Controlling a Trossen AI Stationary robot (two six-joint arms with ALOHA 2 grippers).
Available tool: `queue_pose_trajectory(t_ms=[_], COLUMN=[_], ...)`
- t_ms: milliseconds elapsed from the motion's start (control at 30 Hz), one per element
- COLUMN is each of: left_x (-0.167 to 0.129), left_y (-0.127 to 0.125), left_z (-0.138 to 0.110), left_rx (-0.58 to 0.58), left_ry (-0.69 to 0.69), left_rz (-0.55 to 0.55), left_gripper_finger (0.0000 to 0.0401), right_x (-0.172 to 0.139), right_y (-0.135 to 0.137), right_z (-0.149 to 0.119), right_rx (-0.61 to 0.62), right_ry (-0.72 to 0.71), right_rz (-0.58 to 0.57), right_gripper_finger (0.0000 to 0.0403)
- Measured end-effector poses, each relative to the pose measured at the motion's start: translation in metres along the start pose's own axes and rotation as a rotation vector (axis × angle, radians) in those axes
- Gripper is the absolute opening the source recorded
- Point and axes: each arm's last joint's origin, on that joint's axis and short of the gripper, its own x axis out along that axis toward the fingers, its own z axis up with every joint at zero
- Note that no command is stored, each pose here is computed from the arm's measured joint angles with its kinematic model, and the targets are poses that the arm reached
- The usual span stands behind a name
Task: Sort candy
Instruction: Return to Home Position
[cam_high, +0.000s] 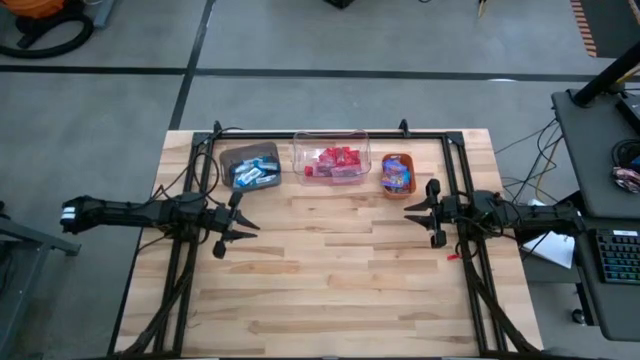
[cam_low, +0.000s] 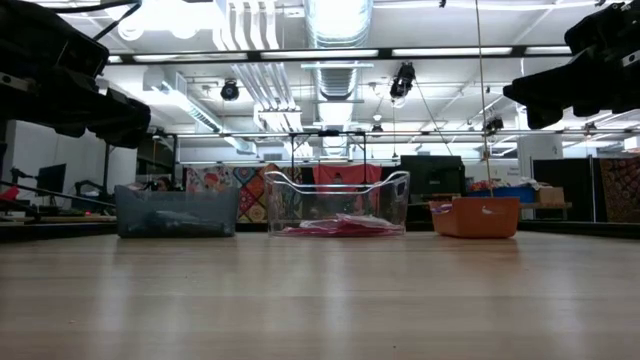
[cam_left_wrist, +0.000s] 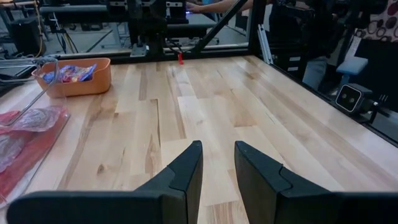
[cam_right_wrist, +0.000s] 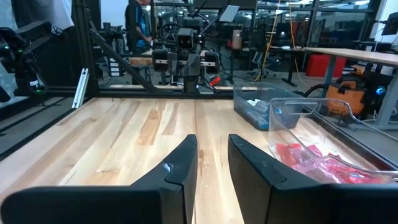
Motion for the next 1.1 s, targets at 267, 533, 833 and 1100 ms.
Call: queue_pose_trajectory(t_ms=[267,533,833,1100], left_x=[0.0000,0.0000,0.0000,0.0000], left_y=[0.0000,0.0000,0.0000,0.0000], left_z=[0.0000,0.0001,0.0001,0.0001], left_rx=[0.000,0.000,0.000,0.000], left_ry=[0.000,0.000,0.000,0.000], left_rz=[0.000,0.000,0.000,0.000], left_gripper_finger=[0.0077,0.0077,0.0077,0.0077], right_x=[0.0000,0.0000,0.0000,0.0000], right_y=[0.0000,0.0000,0.0000,0.0000], right_z=[0.0000,0.0000,-0.0001,-0.0001], right_rx=[0.000,0.000,0.000,0.000], right_ry=[0.000,0.000,0.000,0.000], right_rz=[0.000,0.000,0.000,0.000], right_gripper_finger=[0.0071,0.0079,0.0089,0.0076])
